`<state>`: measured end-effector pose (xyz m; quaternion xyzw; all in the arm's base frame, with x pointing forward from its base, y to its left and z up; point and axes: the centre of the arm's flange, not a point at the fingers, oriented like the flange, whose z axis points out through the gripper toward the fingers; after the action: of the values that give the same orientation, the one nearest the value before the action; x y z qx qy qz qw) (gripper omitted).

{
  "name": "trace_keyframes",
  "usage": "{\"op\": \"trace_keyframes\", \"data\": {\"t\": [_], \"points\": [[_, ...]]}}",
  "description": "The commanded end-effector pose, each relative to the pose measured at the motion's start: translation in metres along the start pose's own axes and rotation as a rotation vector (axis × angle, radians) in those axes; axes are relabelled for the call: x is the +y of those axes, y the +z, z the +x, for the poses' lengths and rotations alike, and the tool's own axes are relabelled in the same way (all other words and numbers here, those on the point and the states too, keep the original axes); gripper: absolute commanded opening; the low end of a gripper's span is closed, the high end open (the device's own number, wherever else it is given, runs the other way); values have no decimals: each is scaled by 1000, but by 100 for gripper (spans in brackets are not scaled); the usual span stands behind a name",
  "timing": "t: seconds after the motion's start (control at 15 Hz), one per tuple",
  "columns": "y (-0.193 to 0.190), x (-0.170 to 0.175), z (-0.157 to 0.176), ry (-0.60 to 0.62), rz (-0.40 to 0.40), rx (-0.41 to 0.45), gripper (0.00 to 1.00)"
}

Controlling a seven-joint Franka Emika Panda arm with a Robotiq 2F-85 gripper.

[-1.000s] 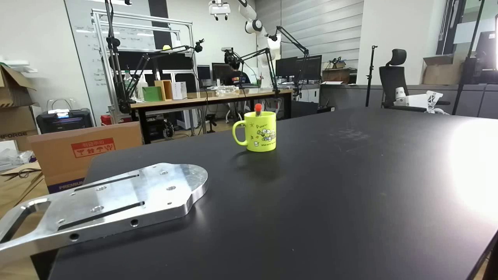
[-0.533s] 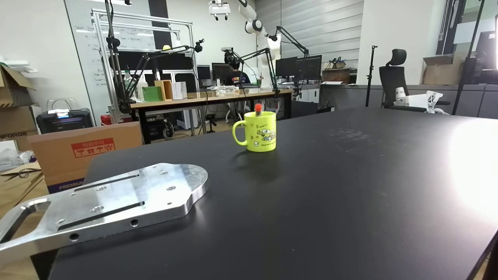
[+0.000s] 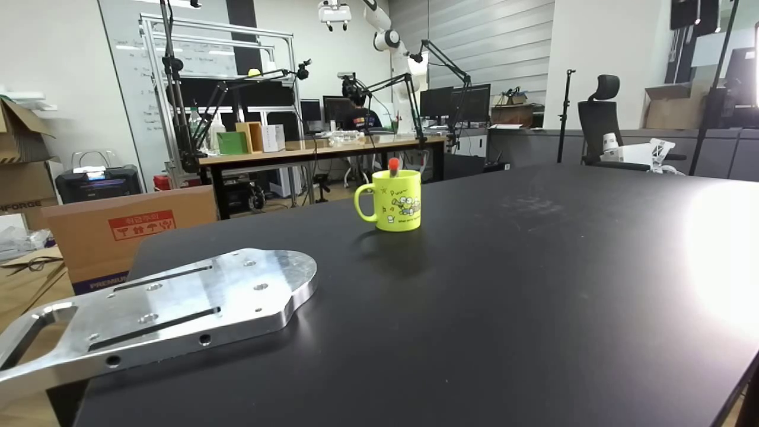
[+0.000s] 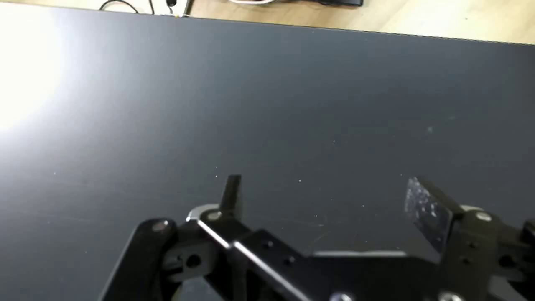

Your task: Take the marker from the cup and put it on the table

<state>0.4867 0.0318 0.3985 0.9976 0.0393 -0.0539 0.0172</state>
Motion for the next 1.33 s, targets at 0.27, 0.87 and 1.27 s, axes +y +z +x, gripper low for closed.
{"op": "trace_keyframes", "data": {"t": [0.27, 0.87, 1.27], "points": [[16, -65, 105, -325, -222, -162, 100], [34, -104, 101, -533, -410, -301, 100], [34, -104, 103, -545, -415, -309, 100]]}}
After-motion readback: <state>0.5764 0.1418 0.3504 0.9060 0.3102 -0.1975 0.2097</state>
